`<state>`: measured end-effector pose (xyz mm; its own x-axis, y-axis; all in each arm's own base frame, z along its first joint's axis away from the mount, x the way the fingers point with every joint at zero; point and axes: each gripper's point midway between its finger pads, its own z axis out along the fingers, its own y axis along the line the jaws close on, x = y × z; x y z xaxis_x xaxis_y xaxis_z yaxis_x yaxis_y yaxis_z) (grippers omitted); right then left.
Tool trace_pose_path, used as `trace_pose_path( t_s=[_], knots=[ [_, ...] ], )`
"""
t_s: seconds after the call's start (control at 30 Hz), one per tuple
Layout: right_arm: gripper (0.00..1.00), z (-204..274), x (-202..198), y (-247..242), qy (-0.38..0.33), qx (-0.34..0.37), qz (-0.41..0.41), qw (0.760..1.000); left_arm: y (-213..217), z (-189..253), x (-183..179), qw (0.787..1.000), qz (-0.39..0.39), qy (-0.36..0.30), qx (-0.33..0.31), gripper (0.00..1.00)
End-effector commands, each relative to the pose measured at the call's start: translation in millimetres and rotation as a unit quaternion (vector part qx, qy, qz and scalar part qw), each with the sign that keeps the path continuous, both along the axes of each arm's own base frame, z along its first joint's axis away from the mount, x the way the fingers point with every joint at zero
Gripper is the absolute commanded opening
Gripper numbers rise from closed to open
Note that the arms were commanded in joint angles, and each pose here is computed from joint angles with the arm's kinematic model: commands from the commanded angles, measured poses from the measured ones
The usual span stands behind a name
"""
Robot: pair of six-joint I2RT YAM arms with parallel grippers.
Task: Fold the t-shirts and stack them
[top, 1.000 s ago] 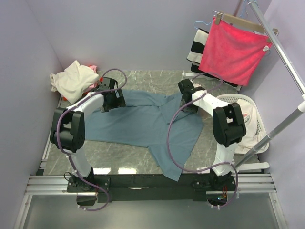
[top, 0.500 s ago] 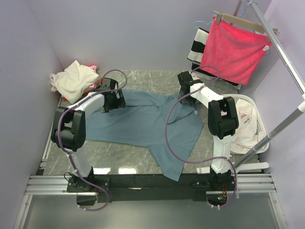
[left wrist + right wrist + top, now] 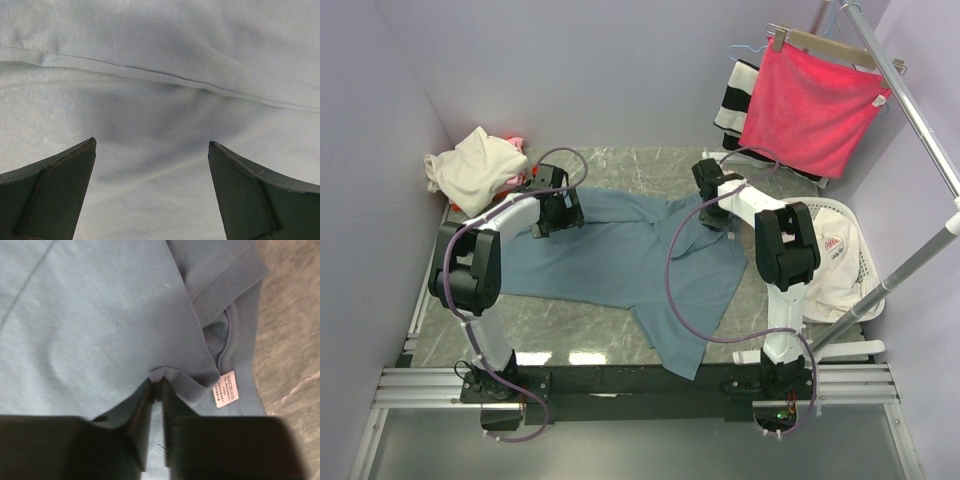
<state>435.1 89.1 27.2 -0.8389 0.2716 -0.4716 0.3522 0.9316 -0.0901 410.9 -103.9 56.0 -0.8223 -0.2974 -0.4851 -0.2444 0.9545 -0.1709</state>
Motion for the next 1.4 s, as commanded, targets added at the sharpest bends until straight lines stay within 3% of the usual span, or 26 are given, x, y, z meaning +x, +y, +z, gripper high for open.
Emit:
trace_pose_path(
  t_s=[0.0, 0.03, 0.47, 0.73, 0.83, 0.87, 0.9, 0.97, 1.17, 1.37],
  knots=[
    [0.04, 13, 0, -7, -0.017, -0.007, -0.009, 1.0, -6, 10, 9, 1.0, -0.015, -0.013, -0.002, 0.99],
    [0.0, 14, 0, -7, -0.021, -0.006, -0.009, 1.0, -6, 10, 9, 1.0, -0.016, -0.012, -0.002, 0.99],
    [0.0, 58, -51, -20, -0.057, -0.017, -0.022, 0.998, -8, 11, 10, 1.0, -0.017, -0.015, -0.009, 0.99],
    [0.0, 30, -97, -4, -0.014, -0.016, -0.007, 1.0, -10, 8, 9, 1.0, -0.019, -0.011, -0.01, 0.99],
    [0.14, 21, -109, -1, 0.001, -0.02, -0.005, 1.0, -9, 8, 9, 1.0, -0.018, -0.012, -0.008, 1.0],
    [0.36, 19, -111, -1, 0.002, -0.022, -0.004, 1.0, -9, 9, 9, 1.0, -0.018, -0.012, -0.006, 1.0],
    [0.44, 21, -110, -1, -0.002, -0.022, -0.008, 1.0, -8, 9, 9, 1.0, -0.017, -0.013, -0.006, 0.99],
    [0.52, 33, -103, -3, -0.025, -0.028, -0.013, 0.999, -8, 10, 9, 1.0, -0.018, -0.013, -0.005, 0.99],
    [0.58, 77, -65, 0, -0.096, -0.033, -0.007, 0.995, -5, 17, 11, 1.0, -0.016, -0.019, 0.003, 0.99],
    [0.57, 73, -31, 20, -0.093, -0.019, 0.02, 0.995, 0, 24, 10, 1.0, -0.011, -0.024, 0.016, 0.99]
  ],
)
